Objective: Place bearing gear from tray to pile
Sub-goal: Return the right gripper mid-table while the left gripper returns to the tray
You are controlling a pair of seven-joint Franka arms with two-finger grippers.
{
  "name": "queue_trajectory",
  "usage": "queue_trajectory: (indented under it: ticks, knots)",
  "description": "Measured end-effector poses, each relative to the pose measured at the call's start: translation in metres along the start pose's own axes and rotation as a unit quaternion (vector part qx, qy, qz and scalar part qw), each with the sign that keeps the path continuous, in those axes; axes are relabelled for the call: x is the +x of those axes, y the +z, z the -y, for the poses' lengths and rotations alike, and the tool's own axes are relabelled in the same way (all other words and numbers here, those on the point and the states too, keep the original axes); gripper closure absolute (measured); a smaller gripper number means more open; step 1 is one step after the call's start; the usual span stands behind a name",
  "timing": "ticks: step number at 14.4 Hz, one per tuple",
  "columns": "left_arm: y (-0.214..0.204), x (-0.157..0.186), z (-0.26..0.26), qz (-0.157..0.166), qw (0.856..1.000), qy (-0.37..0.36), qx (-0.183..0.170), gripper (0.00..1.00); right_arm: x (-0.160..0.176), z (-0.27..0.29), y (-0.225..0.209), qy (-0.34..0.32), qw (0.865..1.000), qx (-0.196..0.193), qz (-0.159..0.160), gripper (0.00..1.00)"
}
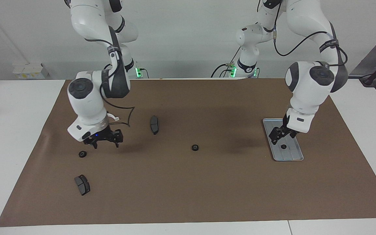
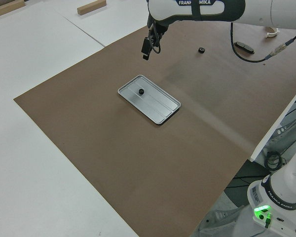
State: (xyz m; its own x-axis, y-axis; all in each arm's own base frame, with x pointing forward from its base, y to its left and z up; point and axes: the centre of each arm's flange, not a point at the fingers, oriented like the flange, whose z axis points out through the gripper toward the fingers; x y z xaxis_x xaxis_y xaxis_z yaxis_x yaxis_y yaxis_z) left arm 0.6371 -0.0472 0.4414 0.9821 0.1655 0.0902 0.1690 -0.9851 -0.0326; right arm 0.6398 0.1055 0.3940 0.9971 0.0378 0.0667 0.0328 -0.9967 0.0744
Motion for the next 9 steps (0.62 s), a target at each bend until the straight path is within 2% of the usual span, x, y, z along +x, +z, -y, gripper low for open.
queue_trajectory:
  ticks: [2,4,6,9]
  knots:
    - [0.011,-0.005,0.031,0.002,0.999,0.04,0.015,0.0,-0.011,0.068,-0.007,0.0,1.0,0.006,-0.008,0.05]
    - [0.04,-0.016,0.047,-0.023,0.998,0.053,0.014,0.0,-0.026,0.123,-0.013,-0.012,1.0,0.012,-0.016,0.05]
    - [0.071,-0.029,0.052,-0.034,0.998,0.055,0.009,0.0,-0.041,0.167,-0.019,-0.028,0.999,0.018,-0.025,0.05]
    - [0.09,-0.032,0.05,-0.045,0.997,0.058,0.002,0.0,-0.06,0.219,-0.023,-0.044,0.997,0.035,-0.048,0.05]
